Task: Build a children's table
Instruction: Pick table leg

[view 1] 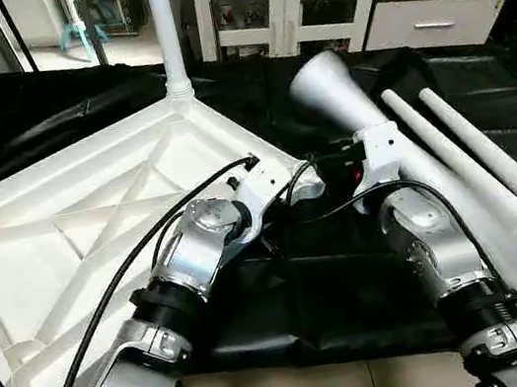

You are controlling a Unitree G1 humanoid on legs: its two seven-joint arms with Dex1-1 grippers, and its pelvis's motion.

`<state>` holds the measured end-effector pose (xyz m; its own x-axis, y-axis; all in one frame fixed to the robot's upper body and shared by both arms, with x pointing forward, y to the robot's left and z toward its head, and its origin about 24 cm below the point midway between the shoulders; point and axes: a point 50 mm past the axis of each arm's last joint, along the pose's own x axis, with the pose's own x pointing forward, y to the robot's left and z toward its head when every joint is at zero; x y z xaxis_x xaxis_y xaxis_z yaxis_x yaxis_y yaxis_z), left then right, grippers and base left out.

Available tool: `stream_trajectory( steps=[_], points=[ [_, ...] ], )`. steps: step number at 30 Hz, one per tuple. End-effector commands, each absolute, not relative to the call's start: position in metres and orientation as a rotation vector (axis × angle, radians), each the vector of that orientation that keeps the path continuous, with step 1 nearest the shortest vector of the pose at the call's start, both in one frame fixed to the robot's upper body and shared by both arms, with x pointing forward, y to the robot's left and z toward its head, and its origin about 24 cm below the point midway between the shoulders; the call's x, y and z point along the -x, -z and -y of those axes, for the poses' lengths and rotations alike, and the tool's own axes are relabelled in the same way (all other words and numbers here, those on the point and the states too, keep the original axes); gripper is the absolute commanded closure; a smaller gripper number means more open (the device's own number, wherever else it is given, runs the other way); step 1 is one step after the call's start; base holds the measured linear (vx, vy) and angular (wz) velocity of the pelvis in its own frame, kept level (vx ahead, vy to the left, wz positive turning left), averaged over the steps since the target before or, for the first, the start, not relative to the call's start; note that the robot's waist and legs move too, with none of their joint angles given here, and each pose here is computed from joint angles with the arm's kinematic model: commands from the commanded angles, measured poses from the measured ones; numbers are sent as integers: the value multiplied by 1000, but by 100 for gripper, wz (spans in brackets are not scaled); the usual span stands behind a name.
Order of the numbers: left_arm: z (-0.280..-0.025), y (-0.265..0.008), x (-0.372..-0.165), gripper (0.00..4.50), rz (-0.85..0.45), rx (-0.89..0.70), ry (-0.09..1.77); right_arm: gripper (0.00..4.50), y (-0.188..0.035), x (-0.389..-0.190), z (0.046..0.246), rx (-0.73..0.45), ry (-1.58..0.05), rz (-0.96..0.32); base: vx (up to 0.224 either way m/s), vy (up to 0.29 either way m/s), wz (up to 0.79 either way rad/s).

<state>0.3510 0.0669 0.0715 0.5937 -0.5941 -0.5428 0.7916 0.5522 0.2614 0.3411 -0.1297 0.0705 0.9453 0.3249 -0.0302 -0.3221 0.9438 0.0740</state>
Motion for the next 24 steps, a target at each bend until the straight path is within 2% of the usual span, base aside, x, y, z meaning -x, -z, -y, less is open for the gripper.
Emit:
stream_trajectory(
  steps=[1, 3, 7, 9, 16, 19, 24],
  points=[
    [-60, -95, -356, 450, -302, -555, 860, 191, -73, -340, 135, -76, -314, -35, 0, 0, 0],
    [-61, -93, -355, 450, -310, -558, 863, 216, -71, -339, 135, -82, -312, -45, 0, 0, 0],
    [-62, -91, -355, 450, -312, -563, 864, 238, -70, -339, 135, -86, -312, -51, 0, 0, 0],
    [-63, -91, -354, 450, -273, -604, 898, 261, -72, -339, 137, -88, -304, -45, 0, 0, 0],
    [-67, -87, -343, 450, -132, -775, 1063, 261, -89, -338, 150, -116, -270, 18, 0, 0, 0],
    [-68, -80, -329, 450, -18, -879, 1252, 261, -99, -336, 164, -106, -225, 48, 0, 0, 0],
    [-78, -65, -318, 450, -17, -938, 1383, 261, -104, -330, 180, -74, -185, 48, 0, 0, 0]
  ],
)
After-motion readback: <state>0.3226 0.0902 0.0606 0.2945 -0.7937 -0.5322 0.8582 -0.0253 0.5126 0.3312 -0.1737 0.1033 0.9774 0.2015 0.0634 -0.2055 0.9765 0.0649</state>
